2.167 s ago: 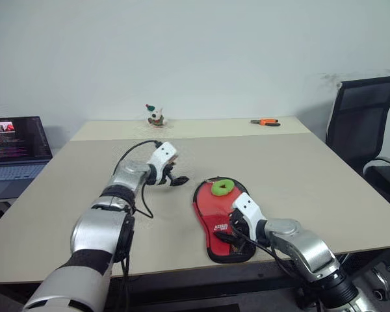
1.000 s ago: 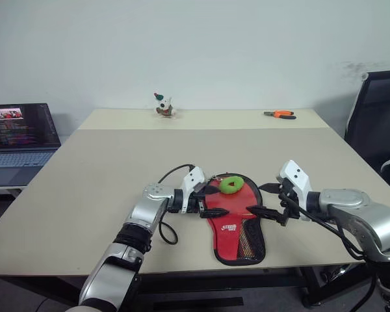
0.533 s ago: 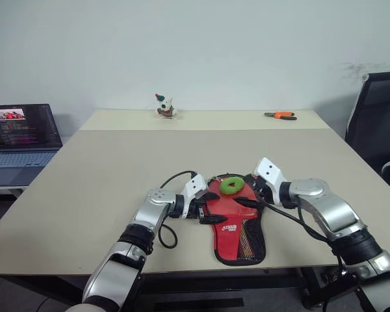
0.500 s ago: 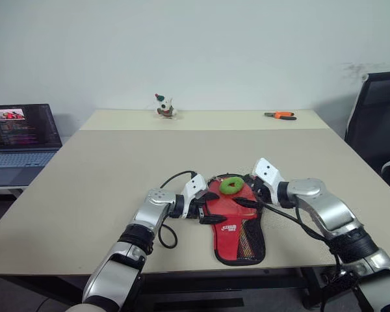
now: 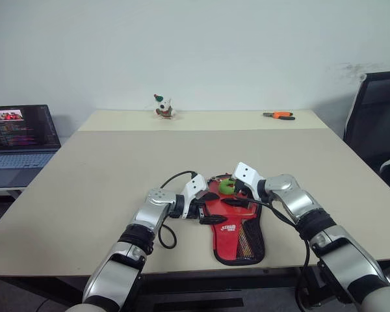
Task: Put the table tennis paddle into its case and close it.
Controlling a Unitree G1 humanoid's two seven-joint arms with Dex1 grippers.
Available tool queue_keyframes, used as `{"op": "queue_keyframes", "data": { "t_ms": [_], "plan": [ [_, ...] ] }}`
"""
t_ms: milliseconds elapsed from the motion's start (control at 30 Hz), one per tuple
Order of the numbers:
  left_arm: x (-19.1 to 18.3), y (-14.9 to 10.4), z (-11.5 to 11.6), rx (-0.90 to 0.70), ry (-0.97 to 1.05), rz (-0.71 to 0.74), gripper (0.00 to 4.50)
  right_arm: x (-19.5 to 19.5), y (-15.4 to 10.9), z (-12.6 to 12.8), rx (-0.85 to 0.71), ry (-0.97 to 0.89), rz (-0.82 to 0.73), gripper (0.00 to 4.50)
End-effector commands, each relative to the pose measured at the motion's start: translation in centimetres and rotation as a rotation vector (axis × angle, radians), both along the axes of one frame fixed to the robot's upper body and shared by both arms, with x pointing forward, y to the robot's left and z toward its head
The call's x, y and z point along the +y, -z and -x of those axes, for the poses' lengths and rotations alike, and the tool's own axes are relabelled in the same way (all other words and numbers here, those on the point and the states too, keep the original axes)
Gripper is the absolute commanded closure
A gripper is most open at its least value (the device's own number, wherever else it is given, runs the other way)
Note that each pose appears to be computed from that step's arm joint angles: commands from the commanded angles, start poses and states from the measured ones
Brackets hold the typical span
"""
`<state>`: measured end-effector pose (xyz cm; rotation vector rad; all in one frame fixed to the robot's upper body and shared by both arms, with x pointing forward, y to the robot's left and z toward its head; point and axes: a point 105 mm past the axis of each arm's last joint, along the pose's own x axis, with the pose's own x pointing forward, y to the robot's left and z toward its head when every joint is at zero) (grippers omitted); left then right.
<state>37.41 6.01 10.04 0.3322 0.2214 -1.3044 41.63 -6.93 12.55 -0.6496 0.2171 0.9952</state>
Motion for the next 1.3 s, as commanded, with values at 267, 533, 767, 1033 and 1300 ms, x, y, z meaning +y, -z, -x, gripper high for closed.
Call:
{"op": "queue_keyframes", "data": {
  "t_ms": [267,533,767,1033,1300],
  "plan": [
    [-0.2,0.5,0.1,-0.01,-0.001,-0.008,0.0,-0.1,-0.8,-1.3,-0.033,0.052,0.002,2.55],
    [-0.3,1.9,0.1,0.009,-0.018,-0.023,0.0,0.2,-1.8,-1.8,-0.067,0.073,0.0,4.48],
    [-0.2,2.5,0.2,0.021,-0.028,-0.032,0.0,0.2,-3.8,-3.6,-0.145,0.16,-0.014,4.48],
    [0.0,3.1,0.4,0.041,-0.045,-0.031,0.0,0.8,-5.6,-5.2,-0.251,0.242,0.025,4.48],
    [0.0,3.2,0.4,0.052,-0.068,-0.018,0.0,0.5,-5.1,-5.8,-0.34,0.285,0.164,4.48]
  ]
}}
